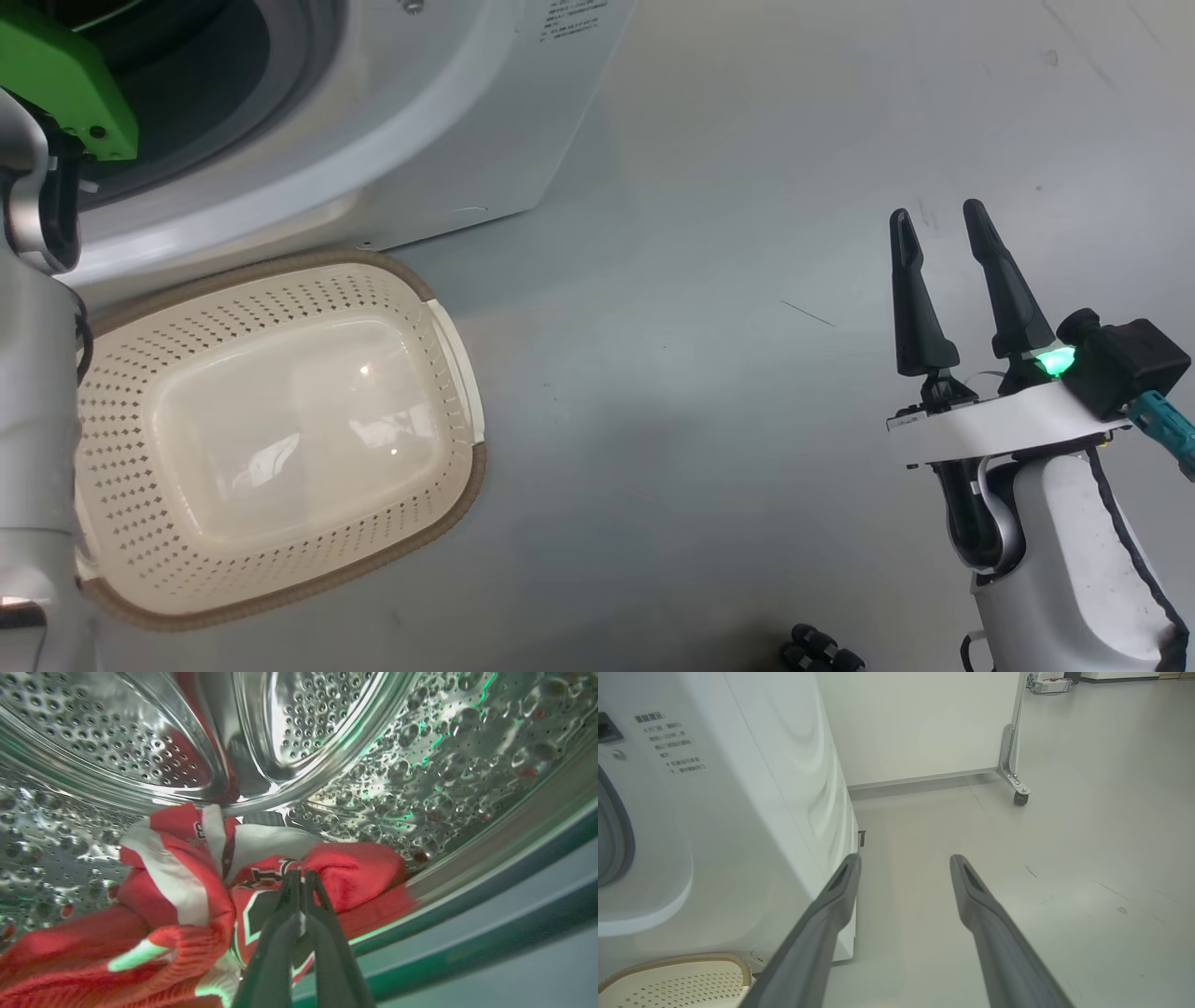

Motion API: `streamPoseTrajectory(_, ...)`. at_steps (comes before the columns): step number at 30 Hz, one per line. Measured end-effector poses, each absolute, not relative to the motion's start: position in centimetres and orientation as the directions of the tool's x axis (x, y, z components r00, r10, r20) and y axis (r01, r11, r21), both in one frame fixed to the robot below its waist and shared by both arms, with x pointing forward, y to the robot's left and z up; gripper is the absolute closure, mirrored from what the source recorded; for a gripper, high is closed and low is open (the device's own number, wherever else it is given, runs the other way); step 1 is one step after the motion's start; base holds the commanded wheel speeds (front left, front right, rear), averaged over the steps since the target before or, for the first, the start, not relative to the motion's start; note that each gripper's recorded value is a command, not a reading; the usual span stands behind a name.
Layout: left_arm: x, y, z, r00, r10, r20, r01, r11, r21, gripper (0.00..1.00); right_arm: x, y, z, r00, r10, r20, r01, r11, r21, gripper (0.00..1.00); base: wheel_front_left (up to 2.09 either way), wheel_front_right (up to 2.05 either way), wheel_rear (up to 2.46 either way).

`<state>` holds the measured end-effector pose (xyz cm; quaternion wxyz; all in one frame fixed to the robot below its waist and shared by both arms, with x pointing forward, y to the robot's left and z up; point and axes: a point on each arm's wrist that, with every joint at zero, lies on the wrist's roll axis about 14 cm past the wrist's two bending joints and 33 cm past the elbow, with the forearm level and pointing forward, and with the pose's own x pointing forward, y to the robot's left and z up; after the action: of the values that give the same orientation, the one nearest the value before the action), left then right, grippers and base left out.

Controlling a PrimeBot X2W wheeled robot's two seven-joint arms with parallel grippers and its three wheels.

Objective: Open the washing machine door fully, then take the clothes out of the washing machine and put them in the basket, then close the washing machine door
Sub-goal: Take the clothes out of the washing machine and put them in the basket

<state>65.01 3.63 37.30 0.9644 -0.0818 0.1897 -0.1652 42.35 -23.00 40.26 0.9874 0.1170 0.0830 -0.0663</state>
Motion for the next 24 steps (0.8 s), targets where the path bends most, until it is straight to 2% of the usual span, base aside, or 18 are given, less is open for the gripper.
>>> streamPoseTrajectory(9, 63.5, 5.0, 40.9, 0.932, -0.316, -0.18, 0.277, 0.937, -0.211, 1.0, 42.7, -22.5, 41.5, 0.985, -0.098, -0.142, 0.129, 0.964, 0.234, 0.0, 0.0, 0.0, 0.0)
streamPoseTrajectory(24, 58.1, 7.2, 43.2, 0.965, -0.25, -0.081, 0.226, 0.945, -0.235, 1.0, 41.7, -21.6, 43.0, 0.991, -0.078, -0.11, 0.103, 0.964, 0.245, 0.0, 0.0, 0.0, 0.0)
